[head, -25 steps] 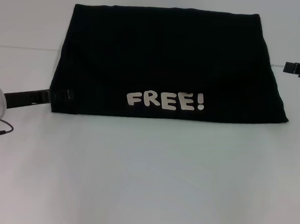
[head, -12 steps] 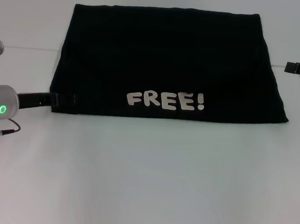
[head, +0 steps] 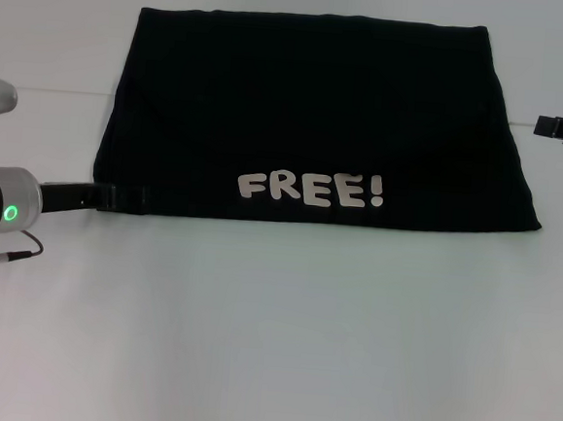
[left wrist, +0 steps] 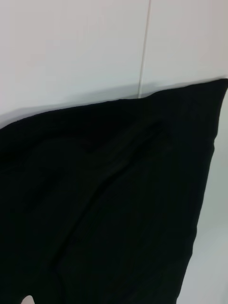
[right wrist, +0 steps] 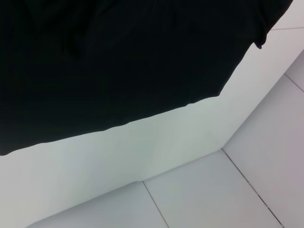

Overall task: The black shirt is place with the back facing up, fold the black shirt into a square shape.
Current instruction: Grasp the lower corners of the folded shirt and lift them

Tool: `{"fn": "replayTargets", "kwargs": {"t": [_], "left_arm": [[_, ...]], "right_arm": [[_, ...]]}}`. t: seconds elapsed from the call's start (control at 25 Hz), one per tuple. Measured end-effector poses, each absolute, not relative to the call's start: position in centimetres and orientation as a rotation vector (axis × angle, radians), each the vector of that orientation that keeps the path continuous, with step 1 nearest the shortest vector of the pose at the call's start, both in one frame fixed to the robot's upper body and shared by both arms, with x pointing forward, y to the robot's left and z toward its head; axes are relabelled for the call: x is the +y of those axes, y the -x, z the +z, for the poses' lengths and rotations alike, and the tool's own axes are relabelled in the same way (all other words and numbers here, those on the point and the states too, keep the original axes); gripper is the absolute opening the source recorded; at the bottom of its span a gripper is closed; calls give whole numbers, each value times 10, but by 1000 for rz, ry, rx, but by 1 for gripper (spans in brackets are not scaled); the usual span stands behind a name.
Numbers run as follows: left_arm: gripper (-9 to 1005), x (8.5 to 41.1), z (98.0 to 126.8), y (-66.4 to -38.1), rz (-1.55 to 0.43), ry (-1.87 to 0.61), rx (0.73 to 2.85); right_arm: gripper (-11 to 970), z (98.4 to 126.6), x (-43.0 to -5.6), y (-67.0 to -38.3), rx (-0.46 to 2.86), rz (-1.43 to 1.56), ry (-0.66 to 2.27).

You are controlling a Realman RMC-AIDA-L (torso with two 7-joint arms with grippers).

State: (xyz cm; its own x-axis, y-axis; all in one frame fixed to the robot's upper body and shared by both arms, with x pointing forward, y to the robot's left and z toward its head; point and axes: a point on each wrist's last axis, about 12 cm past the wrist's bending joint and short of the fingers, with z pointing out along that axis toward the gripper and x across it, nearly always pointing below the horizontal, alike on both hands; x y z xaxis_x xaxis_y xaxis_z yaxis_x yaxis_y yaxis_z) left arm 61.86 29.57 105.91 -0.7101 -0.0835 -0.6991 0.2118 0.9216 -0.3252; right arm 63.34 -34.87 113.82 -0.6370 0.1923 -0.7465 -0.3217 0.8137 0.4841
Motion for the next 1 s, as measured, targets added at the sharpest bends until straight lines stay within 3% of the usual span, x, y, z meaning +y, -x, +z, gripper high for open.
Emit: {"fn": "replayTargets", "kwargs": {"t": [0.12,0.36,0.48,0.68,1.0], "left_arm": [[865,296,1058,-617,-494,-90,2314],[736,300,1056,-616,-475,-80,2321],[514,301,1055,-615,-466,-87,2327],[242,301,1055,-615,-462,-90,2328],[68,303,1058,-618,-448,-96,2326]], "right_arm": [[679,1138,-348,-633,2133,759,97],[678,1138,-349,-632,2133,764,96],[677,1138,-349,-632,2132,766,95],[673,1137,-350,-631,2135,767,94],[656,1130,-356,-629,2260,684,121]]}}
